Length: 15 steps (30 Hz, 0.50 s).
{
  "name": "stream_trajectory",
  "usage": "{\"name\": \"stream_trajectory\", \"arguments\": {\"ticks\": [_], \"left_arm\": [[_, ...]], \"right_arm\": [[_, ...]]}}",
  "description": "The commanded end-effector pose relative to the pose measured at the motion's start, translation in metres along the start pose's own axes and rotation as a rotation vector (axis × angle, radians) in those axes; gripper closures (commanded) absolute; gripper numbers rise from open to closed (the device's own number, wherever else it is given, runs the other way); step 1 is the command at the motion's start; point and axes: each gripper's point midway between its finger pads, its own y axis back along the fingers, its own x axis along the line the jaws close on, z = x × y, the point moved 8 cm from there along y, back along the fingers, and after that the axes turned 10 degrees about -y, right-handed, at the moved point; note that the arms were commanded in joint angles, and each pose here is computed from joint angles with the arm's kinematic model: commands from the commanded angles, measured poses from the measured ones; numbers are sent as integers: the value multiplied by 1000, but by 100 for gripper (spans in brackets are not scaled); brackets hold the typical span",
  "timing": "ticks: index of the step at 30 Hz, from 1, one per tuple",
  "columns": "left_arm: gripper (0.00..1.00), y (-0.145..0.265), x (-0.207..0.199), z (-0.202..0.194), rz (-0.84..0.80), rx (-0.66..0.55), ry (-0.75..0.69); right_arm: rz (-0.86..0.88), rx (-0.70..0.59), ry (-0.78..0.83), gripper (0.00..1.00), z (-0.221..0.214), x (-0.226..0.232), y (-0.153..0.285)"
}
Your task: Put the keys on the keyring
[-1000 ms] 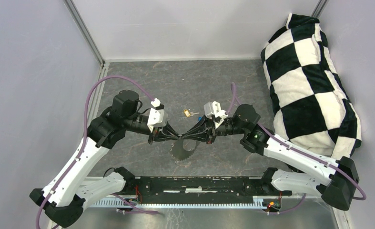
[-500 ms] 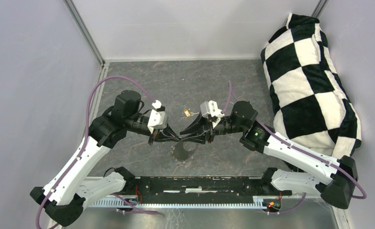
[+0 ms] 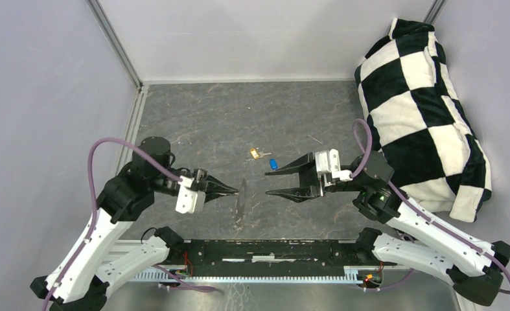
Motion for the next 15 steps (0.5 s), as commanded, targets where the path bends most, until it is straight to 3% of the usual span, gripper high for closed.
{"name": "stream_trajectory", "arguments": {"ticks": [1,12,15], "left_arm": [[98,3,7,3,21,-4,-286],[98,6,4,3,29,7,-487],[98,6,5,2,28,9,-484]], "right_arm": [[0,-16,34,51,-8,0,3],[36,6,27,58,-20,-3,-4],[42,10,24,59,-21,-5,-6]]}}
